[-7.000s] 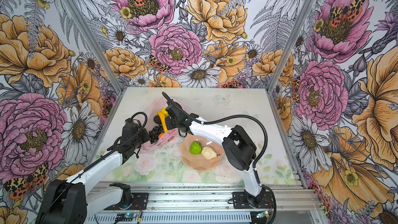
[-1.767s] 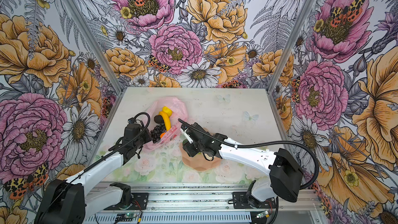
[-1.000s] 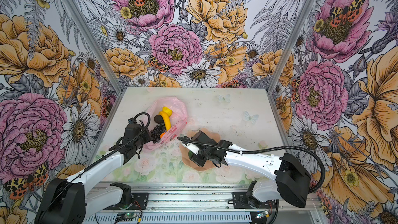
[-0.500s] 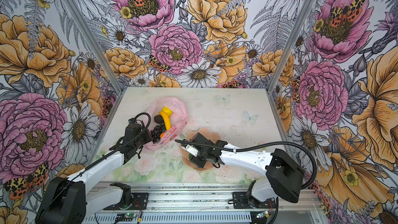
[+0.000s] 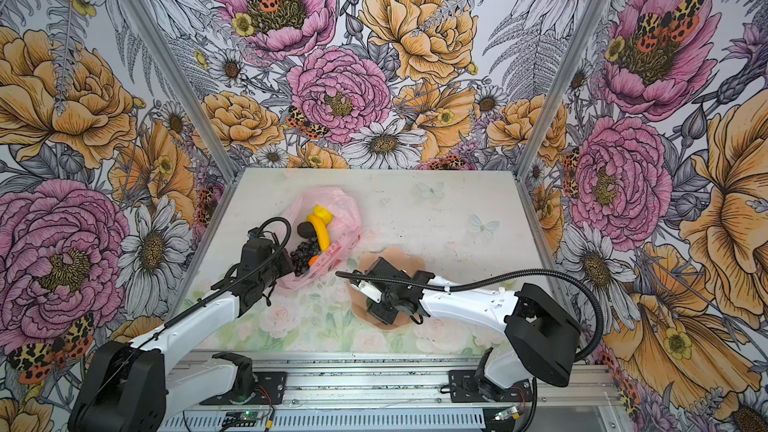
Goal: Take the fake fruits out of the plastic bag
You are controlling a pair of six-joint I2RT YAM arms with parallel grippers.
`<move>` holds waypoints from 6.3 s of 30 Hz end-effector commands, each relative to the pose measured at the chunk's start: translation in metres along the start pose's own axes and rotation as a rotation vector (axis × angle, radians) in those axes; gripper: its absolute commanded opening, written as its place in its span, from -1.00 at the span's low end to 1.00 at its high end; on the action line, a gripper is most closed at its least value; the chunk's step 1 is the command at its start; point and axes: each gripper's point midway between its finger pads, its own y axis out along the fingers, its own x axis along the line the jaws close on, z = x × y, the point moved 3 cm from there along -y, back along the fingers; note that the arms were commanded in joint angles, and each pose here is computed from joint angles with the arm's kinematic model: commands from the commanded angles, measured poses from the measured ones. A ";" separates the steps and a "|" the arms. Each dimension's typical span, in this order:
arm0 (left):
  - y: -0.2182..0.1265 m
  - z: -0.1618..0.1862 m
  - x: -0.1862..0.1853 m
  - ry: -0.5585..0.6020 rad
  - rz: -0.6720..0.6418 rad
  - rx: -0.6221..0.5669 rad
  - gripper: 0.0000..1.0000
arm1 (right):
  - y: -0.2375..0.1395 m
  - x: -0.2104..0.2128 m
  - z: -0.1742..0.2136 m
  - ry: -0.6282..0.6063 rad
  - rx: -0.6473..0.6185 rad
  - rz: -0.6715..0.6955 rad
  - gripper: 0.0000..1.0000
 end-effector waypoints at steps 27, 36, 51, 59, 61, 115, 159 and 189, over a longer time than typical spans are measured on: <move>-0.001 -0.009 0.000 0.008 -0.002 -0.033 -1.00 | -0.011 -0.001 -0.015 -0.011 -0.059 0.028 0.40; -0.002 -0.009 -0.001 0.007 0.002 -0.034 -1.00 | -0.034 -0.002 -0.028 0.020 -0.142 0.031 0.39; -0.014 -0.010 -0.001 -0.046 0.045 -0.086 -1.00 | -0.062 -0.049 -0.149 0.445 -0.465 0.124 0.18; -0.014 -0.006 0.013 -0.147 0.057 -0.079 -1.00 | 0.010 -0.087 -0.212 0.625 -0.440 0.017 0.09; -0.014 -0.007 0.016 -0.150 0.046 -0.076 -1.00 | 0.025 -0.089 -0.229 0.613 -0.443 -0.017 0.09; -0.008 -0.008 0.016 -0.148 0.056 -0.050 -1.00 | 0.091 -0.168 -0.295 0.589 -0.542 0.041 0.06; -0.017 -0.008 0.001 -0.109 0.089 -0.082 -1.00 | 0.175 -0.199 -0.256 0.711 -0.368 0.086 0.51; -0.013 -0.008 0.001 -0.094 0.076 -0.067 -1.00 | 0.089 -0.186 -0.292 0.611 -0.485 0.118 0.08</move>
